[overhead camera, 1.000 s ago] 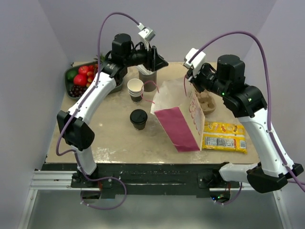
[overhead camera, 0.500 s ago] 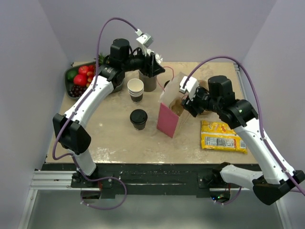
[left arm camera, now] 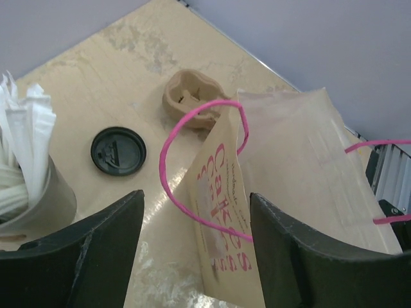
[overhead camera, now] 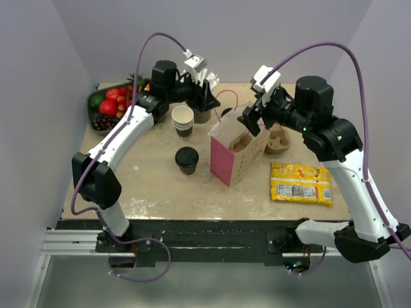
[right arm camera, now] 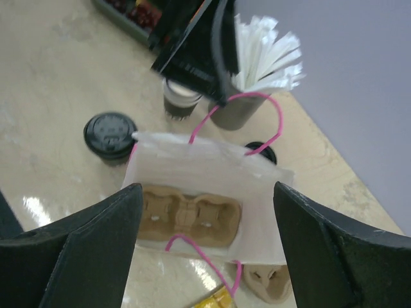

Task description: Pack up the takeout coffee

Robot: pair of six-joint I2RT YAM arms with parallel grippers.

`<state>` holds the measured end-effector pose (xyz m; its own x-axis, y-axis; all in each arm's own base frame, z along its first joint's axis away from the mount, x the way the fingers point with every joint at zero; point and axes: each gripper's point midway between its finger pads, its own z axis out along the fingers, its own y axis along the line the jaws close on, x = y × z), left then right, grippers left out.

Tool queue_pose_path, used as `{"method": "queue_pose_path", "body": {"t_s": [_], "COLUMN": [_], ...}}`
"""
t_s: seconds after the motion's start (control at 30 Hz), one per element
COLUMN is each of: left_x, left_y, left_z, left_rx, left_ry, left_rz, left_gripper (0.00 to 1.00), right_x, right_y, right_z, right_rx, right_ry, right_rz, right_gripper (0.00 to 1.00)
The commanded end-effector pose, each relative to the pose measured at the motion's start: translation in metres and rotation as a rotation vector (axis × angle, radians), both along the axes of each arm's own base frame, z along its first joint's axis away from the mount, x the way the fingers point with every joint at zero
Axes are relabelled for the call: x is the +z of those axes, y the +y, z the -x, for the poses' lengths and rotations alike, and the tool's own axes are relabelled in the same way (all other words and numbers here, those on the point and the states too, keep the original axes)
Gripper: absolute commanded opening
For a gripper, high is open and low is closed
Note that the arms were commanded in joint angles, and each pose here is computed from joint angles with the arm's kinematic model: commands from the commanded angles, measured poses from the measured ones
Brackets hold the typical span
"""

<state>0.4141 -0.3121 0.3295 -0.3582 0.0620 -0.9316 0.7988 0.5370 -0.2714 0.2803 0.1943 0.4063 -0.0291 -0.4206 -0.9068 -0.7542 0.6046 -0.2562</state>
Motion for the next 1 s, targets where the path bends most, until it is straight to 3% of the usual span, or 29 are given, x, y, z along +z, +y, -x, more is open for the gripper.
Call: {"method": "queue_pose_path", "body": {"t_s": [0.0, 0.13, 0.37, 0.57, 0.73, 0.83, 0.87, 0.93, 0.97], "left_x": [-0.015, -0.032, -0.052, -0.032, -0.010, -0.011, -0.012, -0.011, -0.012], "left_y": [0.005, -0.003, -0.025, -0.029, -0.030, -0.030, -0.029, -0.028, -0.028], "left_z": [0.018, 0.030, 0.036, 0.043, 0.057, 0.061, 0.062, 0.064, 0.065], "left_rx": [0.004, -0.031, -0.071, -0.105, -0.190, -0.205, -0.203, -0.204, -0.200], "left_ry": [0.099, 0.180, 0.226, 0.203, 0.176, 0.188, 0.197, 0.199, 0.197], "left_rz": [0.021, 0.042, 0.015, 0.056, 0.106, 0.106, 0.105, 0.107, 0.103], "left_gripper": [0.72, 0.74, 0.69, 0.66, 0.72, 0.73, 0.73, 0.73, 0.73], "right_x": [0.039, 0.015, -0.071, -0.102, -0.130, -0.141, -0.141, -0.140, -0.142], "right_y": [-0.019, -0.041, -0.070, -0.079, -0.087, -0.087, -0.086, -0.082, -0.081], "right_z": [-0.039, -0.079, -0.128, -0.127, -0.125, -0.124, -0.124, -0.124, -0.122], "right_rx": [-0.230, -0.382, -0.500, -0.493, -0.502, -0.490, -0.479, -0.456, -0.446], "right_ry": [-0.115, -0.152, 0.063, 0.125, 0.172, 0.192, 0.190, 0.197, 0.211], "right_rz": [-0.092, -0.002, 0.140, 0.219, 0.294, 0.309, 0.312, 0.301, 0.299], "right_gripper": [0.85, 0.88, 0.89, 0.89, 0.85, 0.76, 0.63, 0.51, 0.39]}}
